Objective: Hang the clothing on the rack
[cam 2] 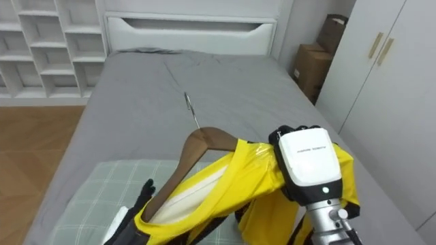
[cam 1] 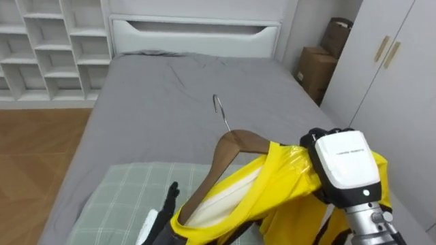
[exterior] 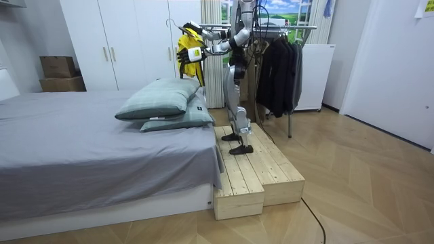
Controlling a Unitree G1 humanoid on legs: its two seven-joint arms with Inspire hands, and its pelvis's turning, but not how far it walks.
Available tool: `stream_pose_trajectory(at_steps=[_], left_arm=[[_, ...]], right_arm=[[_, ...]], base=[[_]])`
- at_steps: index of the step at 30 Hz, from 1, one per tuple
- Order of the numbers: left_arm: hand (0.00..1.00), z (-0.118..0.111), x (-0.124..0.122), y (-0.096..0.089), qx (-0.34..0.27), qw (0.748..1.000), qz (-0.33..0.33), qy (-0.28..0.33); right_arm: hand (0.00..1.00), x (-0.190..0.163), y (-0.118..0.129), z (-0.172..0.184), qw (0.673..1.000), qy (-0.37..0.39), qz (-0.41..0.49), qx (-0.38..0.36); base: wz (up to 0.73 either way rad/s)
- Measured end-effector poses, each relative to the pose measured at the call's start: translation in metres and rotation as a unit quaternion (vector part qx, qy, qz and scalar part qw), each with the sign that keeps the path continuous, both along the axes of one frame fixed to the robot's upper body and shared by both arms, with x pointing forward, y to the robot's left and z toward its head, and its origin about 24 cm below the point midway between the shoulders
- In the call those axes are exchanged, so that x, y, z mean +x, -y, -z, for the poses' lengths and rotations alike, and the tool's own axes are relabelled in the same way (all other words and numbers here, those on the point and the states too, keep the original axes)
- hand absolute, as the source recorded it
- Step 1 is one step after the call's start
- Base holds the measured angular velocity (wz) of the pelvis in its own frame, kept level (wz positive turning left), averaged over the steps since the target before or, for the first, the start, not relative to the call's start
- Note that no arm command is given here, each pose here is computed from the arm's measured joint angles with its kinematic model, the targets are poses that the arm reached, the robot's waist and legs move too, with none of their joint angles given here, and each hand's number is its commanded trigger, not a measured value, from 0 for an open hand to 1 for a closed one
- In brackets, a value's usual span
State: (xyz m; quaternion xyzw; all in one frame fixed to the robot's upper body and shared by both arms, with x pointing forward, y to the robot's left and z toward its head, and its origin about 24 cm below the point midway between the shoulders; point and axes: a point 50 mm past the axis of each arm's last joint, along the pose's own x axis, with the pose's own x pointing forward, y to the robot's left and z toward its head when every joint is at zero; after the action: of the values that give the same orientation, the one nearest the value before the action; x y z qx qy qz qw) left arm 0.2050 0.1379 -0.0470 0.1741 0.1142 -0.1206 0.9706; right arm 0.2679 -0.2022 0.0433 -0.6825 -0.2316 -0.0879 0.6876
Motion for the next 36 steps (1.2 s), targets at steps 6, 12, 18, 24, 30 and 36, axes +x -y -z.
stream_pose_trajectory(at_steps=[6,12,18,24,30,36], left_arm=[[0.0,-0.016,0.003,0.007,0.001,0.998,0.068,0.009],[0.0,-0.02,0.001,0.014,0.003,0.992,0.124,-0.005],[0.0,-0.018,-0.003,0.022,-0.021,0.984,0.174,-0.039],[0.0,-0.018,-0.008,0.025,-0.046,0.973,0.217,-0.064],[0.0,-0.018,-0.012,0.03,-0.045,0.962,0.258,-0.08],[0.0,-0.018,-0.013,0.029,-0.042,0.957,0.273,-0.088]], right_arm=[[1.0,0.001,0.006,-0.008,1.0,0.013,0.005,0.025],[1.0,0.001,0.013,-0.012,1.0,0.016,0.009,0.025],[1.0,0.002,0.014,-0.013,1.0,0.017,0.009,0.022],[1.0,0.003,0.013,-0.013,1.0,0.012,0.009,0.024],[1.0,0.004,0.012,-0.014,1.0,0.01,0.007,0.022],[1.0,0.008,0.011,-0.018,1.0,0.01,0.003,0.019]], base=[[-0.02],[0.04],[-0.02],[-0.02],[0.0],[-0.01]])
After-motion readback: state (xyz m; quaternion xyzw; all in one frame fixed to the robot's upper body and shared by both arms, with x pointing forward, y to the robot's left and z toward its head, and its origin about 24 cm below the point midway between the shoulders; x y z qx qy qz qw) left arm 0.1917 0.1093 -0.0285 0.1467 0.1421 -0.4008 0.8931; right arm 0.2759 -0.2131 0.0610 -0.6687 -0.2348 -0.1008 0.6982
